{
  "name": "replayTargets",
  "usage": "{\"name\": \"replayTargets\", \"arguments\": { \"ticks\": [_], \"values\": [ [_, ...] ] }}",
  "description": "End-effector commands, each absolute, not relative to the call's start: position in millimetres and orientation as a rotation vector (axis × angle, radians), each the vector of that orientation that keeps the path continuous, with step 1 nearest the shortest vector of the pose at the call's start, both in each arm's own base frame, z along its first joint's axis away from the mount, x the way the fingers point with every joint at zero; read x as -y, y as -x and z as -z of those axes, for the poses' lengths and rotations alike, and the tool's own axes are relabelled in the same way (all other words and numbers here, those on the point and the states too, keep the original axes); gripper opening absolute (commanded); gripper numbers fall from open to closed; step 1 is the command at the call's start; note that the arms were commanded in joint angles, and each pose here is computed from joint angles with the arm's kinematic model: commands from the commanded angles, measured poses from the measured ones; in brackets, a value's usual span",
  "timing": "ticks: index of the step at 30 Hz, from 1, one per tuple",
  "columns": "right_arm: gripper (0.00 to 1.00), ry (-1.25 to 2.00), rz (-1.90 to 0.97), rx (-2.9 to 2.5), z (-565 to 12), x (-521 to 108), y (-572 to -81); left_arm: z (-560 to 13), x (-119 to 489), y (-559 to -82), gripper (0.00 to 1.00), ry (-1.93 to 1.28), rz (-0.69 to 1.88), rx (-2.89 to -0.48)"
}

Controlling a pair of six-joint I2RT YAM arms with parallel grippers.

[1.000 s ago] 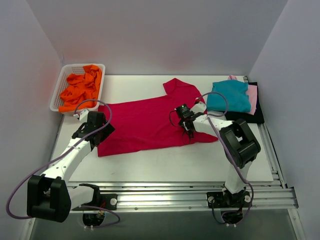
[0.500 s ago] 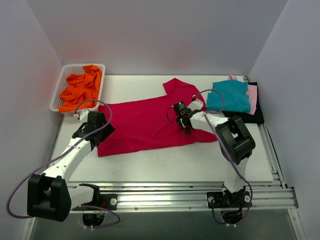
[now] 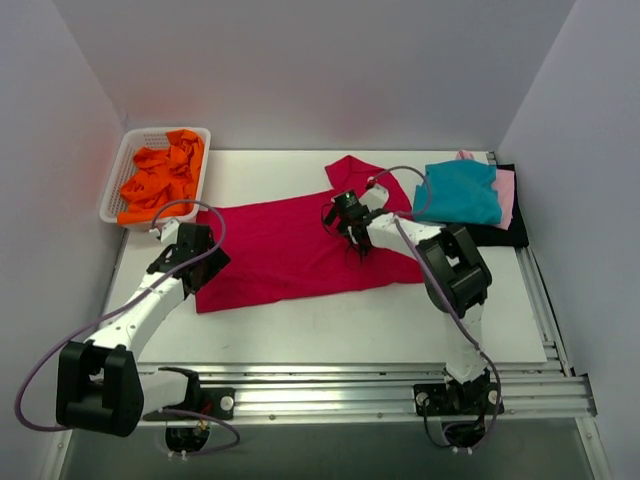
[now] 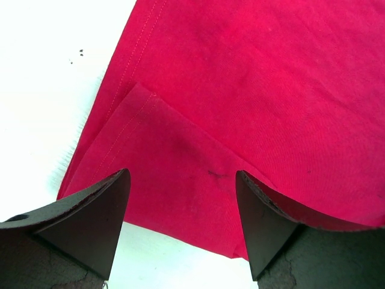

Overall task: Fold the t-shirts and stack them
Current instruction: Fold the flattened tshirt in 1/3 of the way

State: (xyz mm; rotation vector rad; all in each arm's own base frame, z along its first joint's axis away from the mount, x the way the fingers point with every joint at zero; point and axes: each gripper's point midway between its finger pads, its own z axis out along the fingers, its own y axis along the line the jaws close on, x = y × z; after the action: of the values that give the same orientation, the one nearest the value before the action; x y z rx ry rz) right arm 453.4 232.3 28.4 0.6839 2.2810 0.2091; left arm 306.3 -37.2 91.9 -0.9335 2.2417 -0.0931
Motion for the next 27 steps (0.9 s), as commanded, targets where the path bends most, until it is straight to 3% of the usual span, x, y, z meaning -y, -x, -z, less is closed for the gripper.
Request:
{"name": "replayTargets", "arguments": {
  "ticks": [1, 10, 13, 14, 15, 18, 20, 27],
  "values": [
    [1.00, -0.669, -0.178, -2.220, -50.7, -216.9, -442.8, -99.9, 38.7, -316.5, 0.79, 0.923, 0.111, -2.196],
    [0.97, -0.806, 0.094, -2.023, -91.6, -131.3, -397.7, -108.0, 44.9, -331.4, 0.78, 0.916, 0.109, -2.193],
    [0.78, -0.838, 0.066, -1.959, -105.5, -117.3, -382.2, -101.2, 55.7, -327.7, 0.77, 0.886, 0.127, -2.199],
    [0.57, -0.842, 0.064, -1.950, -105.6, -115.3, -380.1, -98.0, 62.6, -325.1, 0.76, 0.863, 0.136, -2.210],
    [0.44, -0.846, 0.066, -1.953, -103.0, -113.3, -377.4, -92.7, 66.3, -323.4, 0.76, 0.863, 0.137, -2.216],
    [0.15, -0.832, 0.074, -2.004, -83.7, -112.6, -369.1, -73.7, 80.1, -316.6, 0.75, 0.832, 0.115, -2.267],
    [0.00, -0.818, 0.045, -2.029, -67.4, -116.6, -367.9, -65.1, 85.7, -314.5, 0.64, 0.824, 0.102, -2.293],
    [0.00, -0.761, -0.092, -2.120, -19.8, -137.4, -369.7, -31.9, 96.6, -316.9, 0.16, 0.789, 0.036, -2.359]
  ]
}}
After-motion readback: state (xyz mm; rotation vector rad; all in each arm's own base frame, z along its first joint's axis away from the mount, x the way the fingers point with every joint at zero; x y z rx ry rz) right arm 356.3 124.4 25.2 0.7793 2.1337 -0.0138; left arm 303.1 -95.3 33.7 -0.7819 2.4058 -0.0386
